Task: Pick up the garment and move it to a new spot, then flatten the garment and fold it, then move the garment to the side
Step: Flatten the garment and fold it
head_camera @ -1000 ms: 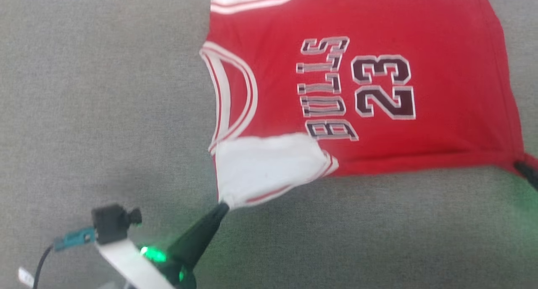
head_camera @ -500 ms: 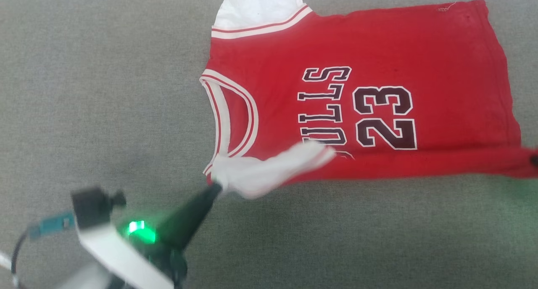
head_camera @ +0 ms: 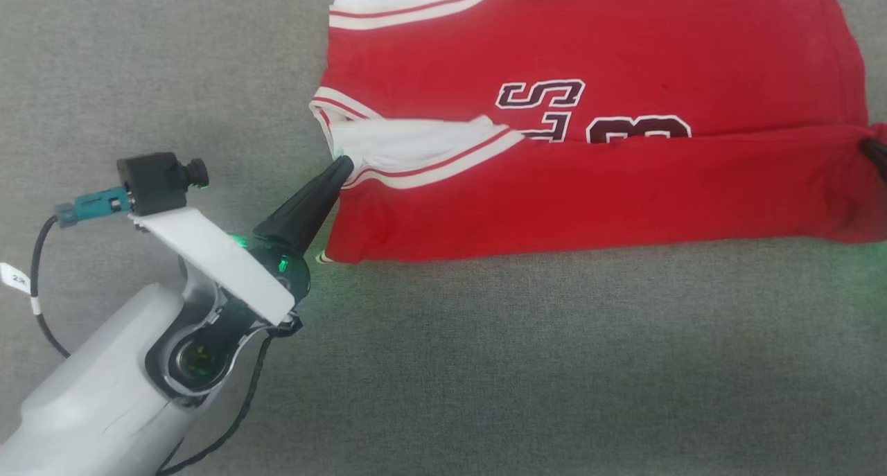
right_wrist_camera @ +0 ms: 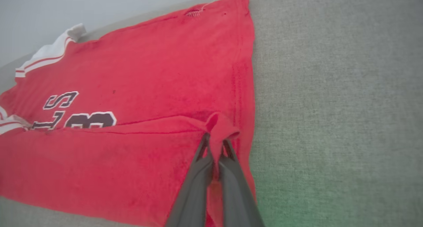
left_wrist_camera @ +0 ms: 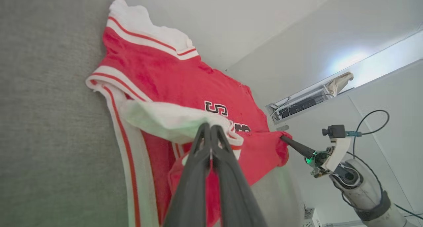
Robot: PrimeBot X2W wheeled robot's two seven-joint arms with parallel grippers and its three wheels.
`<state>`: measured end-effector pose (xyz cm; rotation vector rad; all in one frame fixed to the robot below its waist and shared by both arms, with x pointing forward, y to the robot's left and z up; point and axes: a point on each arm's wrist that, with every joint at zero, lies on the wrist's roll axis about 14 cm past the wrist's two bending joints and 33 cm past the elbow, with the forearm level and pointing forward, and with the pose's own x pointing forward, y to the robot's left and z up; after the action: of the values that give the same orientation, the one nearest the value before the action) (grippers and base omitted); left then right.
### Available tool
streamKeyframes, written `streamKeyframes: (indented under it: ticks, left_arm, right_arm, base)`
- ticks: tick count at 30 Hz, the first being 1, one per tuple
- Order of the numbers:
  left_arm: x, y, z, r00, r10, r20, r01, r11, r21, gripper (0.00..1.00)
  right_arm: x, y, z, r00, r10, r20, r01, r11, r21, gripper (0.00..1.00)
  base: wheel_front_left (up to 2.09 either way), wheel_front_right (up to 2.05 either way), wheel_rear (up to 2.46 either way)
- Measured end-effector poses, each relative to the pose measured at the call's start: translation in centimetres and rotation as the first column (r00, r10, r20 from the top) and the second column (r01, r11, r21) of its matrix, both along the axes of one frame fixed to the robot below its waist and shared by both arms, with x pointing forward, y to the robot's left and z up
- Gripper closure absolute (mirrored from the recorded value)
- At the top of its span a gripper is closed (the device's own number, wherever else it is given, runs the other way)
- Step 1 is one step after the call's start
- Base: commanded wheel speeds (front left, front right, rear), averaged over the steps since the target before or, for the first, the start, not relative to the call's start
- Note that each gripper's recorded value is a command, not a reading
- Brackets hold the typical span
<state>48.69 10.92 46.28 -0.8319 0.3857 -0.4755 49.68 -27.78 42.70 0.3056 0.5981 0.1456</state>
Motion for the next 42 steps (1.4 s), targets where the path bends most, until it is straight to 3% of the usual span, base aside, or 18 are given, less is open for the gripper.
streamKeyframes:
  ticks: [8,9,10,11,12,13,18,24,28,34,42]
  left_arm:
    - [0.5,0.3,-4.4,0.997,0.004,-0.078,0.002,0.996,0.086,1.0]
    - [0.6,0.4,-4.6,0.998,0.001,-0.069,0.007,0.994,0.11,0.85]
    - [0.6,0.4,-4.6,0.998,0.003,-0.063,0.005,0.993,0.12,0.56]
    - [0.8,0.5,-4.6,0.998,0.004,-0.06,0.004,0.992,0.128,0.04]
    - [0.9,0.8,-4.6,0.999,0.003,-0.051,0.005,0.988,0.154,0.0]
    - [1.0,1.2,-4.6,0.999,0.004,-0.041,0.004,0.983,0.181,0.0]
    - [1.3,3.3,-3.4,0.999,-0.031,0.025,0.021,0.943,0.333,0.0]
    - [2.2,5.1,1.2,0.989,-0.092,0.113,0.022,0.862,0.506,0.0]
    - [-0.3,3.2,1.3,0.983,-0.181,-0.031,0.167,0.811,0.561,0.0]
    - [-3.8,1.4,-1.6,0.913,-0.254,-0.321,0.394,0.754,0.525,0.0]
    - [-3.5,0.4,-6.2,0.825,-0.251,-0.506,0.491,0.762,0.423,0.0]
  right_arm:
    - [0.3,0.3,-3.3,0.998,0.002,-0.062,-0.005,0.999,-0.037,1.0]
    - [0.4,0.4,-3.4,0.998,0.004,-0.061,-0.006,0.999,-0.04,1.0]
    - [0.5,0.4,-3.3,0.999,0.007,-0.054,-0.01,0.999,-0.047,1.0]
    - [0.5,0.6,-3.3,0.999,0.013,-0.052,-0.015,0.998,-0.053,0.84]
    - [0.4,0.7,-3.3,0.999,0.018,-0.046,-0.021,0.998,-0.06,0.63]
    - [0.4,0.8,-3.2,0.999,0.022,-0.035,-0.025,0.997,-0.068,0.0]
    - [0.5,0.7,-1.5,0.998,0.041,0.041,-0.036,0.993,-0.117,0.0]
    - [0.4,-0.2,2.0,0.988,0.021,0.151,-0.002,0.992,-0.126,0.0]
    - [0.6,0.3,4.0,0.978,0.027,0.207,-0.003,0.994,-0.113,0.0]
    - [0.5,0.8,4.8,0.973,0.038,0.23,-0.014,0.994,-0.104,0.0]
    - [-0.3,-0.6,3.3,0.982,0.011,0.19,0.011,0.994,-0.113,0.0]
  base:
    - [0.0,0.0,0.0]
    - [0.0,0.0,0.0]
    - [0.0,0.0,0.0]
    - [0.0,0.0,0.0]
    - [0.0,0.0,0.0]
    - [0.0,0.0,0.0]
    - [0.0,0.0,0.0]
    - [0.0,0.0,0.0]
    - [0.0,0.0,0.0]
    - [0.0,0.0,0.0]
    - [0.0,0.0,0.0]
